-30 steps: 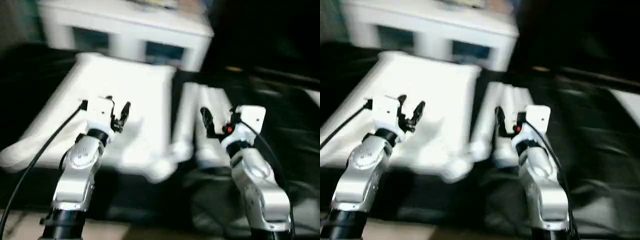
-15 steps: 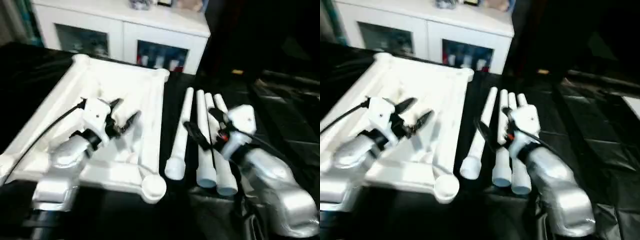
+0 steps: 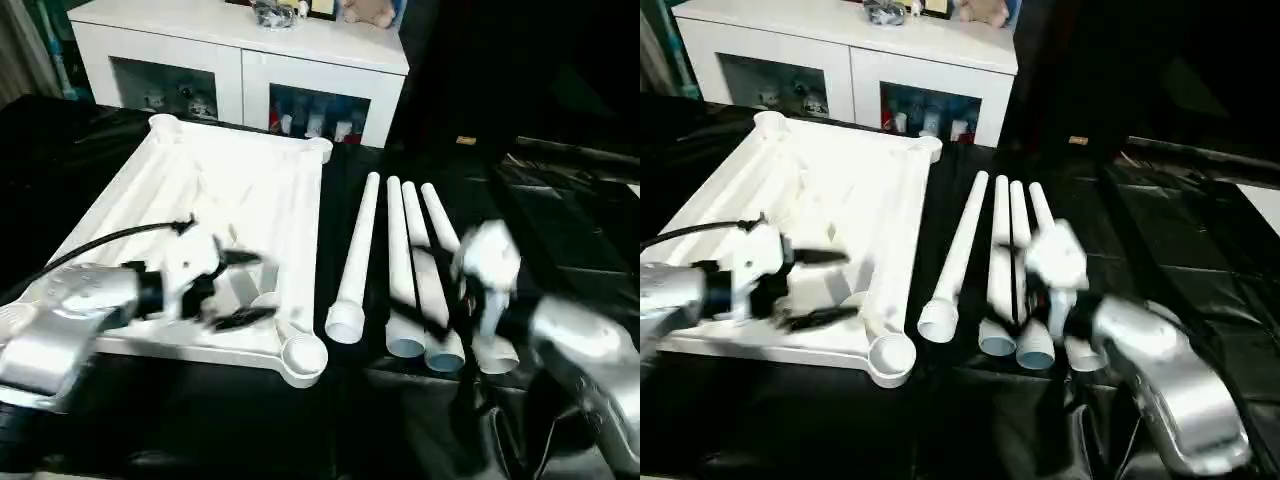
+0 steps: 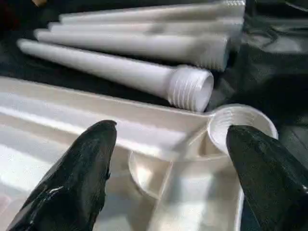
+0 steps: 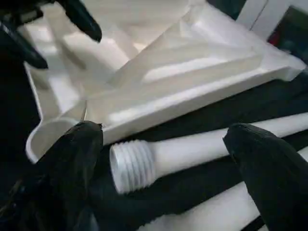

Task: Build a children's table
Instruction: Move to table

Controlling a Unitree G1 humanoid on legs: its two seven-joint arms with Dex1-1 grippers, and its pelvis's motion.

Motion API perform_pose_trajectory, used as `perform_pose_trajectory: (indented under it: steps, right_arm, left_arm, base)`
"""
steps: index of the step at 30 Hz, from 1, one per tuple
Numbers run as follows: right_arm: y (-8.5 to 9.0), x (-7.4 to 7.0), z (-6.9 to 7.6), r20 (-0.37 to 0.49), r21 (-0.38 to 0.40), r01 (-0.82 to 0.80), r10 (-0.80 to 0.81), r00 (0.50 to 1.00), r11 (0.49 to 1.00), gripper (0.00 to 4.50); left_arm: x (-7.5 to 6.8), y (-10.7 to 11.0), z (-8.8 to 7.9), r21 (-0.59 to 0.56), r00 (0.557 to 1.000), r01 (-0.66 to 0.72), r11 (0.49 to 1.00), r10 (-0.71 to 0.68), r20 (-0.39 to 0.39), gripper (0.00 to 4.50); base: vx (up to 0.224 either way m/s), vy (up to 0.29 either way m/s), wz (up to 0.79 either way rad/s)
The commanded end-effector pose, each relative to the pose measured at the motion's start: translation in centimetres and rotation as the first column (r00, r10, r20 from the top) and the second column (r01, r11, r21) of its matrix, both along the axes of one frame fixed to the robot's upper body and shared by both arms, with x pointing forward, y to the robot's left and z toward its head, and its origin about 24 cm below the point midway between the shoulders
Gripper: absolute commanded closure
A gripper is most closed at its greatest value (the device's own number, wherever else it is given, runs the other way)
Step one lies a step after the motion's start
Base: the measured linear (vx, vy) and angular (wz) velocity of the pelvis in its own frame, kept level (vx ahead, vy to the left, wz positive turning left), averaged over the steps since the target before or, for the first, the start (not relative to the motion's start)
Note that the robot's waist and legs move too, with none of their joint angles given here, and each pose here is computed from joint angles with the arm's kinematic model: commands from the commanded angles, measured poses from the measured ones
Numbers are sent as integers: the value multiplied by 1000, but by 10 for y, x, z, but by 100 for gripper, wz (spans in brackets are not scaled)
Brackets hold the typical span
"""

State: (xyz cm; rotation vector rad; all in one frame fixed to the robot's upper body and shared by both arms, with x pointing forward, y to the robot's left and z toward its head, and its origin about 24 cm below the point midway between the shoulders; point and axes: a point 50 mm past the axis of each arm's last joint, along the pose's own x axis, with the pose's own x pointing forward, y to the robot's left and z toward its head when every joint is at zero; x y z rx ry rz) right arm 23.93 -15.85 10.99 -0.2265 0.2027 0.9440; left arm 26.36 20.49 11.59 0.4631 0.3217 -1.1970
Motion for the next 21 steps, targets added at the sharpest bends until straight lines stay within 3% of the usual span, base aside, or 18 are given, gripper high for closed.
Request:
perform_pose_trajectory:
  steps: [1,6,9,21]
  right_arm:
    - [-3,-4,0,-30,-20,-36,35,999,999,0]
    - [-3,-7,-5,-57,-57,-86,83,995,995,0]
    - [0,-10,-10,-76,-79,-136,130,989,988,0]
    - [8,-19,-21,-126,-122,-203,187,974,972,0]
  left_arm:
    - [-11,5,4,68,994,82,994,-76,-83,41]
    - [-23,16,-2,161,984,132,978,-109,-144,41]
    - [-26,18,-9,180,981,132,975,-102,-167,80]
    - [-13,11,-30,282,989,125,951,-98,-107,169]
  base:
    - [0,0,0]
    - [0,0,0]
    - [0,0,0]
    - [0,0,0]
